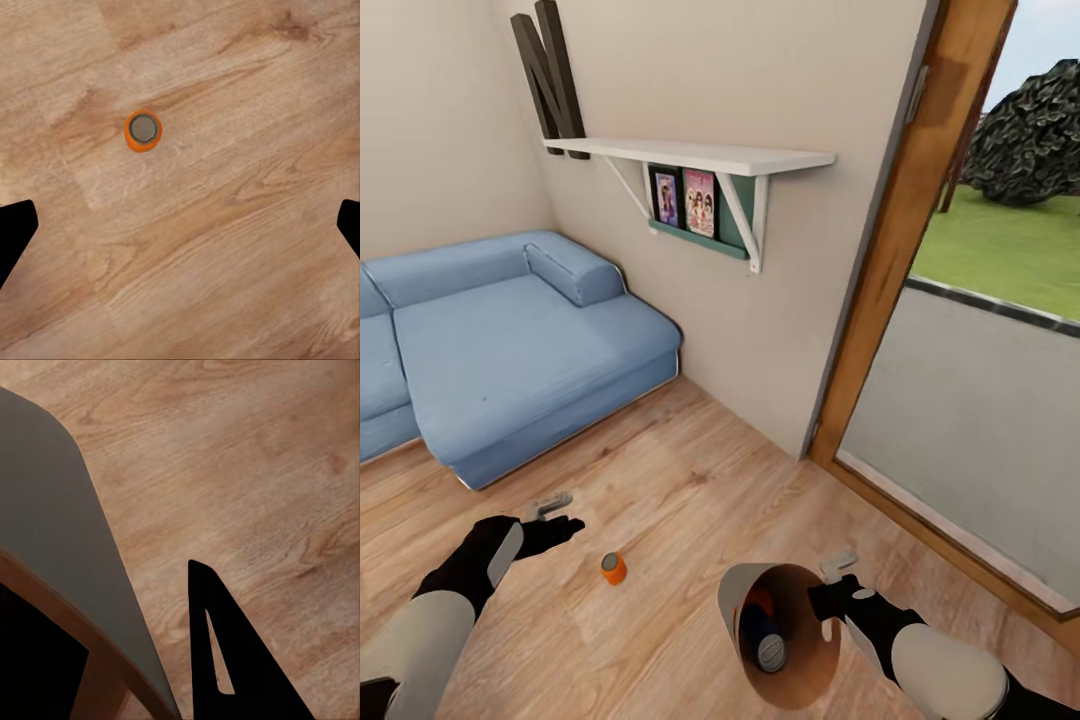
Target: Put the three can of soda from the living room inside the tash can in the kitchen.
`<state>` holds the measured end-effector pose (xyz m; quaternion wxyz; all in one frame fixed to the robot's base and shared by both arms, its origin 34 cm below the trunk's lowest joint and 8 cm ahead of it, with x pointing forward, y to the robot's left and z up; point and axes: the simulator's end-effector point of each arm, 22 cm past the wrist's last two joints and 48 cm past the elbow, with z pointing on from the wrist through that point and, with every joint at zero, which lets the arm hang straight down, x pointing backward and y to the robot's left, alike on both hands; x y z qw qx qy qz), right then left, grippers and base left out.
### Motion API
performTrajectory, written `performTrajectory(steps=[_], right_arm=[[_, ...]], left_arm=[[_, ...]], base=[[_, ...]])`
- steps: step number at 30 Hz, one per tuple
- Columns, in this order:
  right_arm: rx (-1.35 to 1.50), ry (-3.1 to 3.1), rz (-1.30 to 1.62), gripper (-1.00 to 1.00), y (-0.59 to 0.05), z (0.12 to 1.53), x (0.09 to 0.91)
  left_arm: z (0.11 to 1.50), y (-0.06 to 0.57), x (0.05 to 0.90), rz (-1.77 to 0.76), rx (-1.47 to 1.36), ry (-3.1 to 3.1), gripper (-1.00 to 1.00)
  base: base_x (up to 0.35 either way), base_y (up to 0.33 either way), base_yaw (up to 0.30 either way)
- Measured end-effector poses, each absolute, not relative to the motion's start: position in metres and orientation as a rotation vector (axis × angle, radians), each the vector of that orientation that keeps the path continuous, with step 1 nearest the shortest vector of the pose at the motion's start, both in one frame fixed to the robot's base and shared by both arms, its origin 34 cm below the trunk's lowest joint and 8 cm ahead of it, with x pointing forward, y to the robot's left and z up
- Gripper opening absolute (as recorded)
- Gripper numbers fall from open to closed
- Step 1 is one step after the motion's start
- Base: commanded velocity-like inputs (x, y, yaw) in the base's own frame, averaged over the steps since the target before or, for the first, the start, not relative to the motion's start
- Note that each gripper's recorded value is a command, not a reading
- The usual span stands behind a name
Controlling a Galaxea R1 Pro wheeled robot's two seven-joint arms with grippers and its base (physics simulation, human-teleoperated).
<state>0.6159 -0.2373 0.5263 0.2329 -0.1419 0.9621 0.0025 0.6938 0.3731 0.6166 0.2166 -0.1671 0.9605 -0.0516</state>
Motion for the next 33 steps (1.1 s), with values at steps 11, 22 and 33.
performTrajectory(steps=[11, 22, 33], right_arm=[[-0.392, 2.637, -0.009, -1.0, -0.241, 0.528, 0.62], [-0.373, 2.625, -0.027, -1.0, -0.249, 0.535, 0.635], [-0.166, 2.681, 0.031, -1.0, -0.248, 0.608, 0.761]], left_arm=[[0.627, 0.369, 0.709, -0.105, -0.452, 2.638, 1.0], [0.626, 0.357, 0.711, -0.127, -0.441, 2.642, 1.0], [0.611, 0.356, 0.713, -0.124, -0.438, 2.64, 1.0]], base=[[0.021, 0.009, 0.0], [0.0, 0.0, 0.0], [0.0, 0.0, 0.0]])
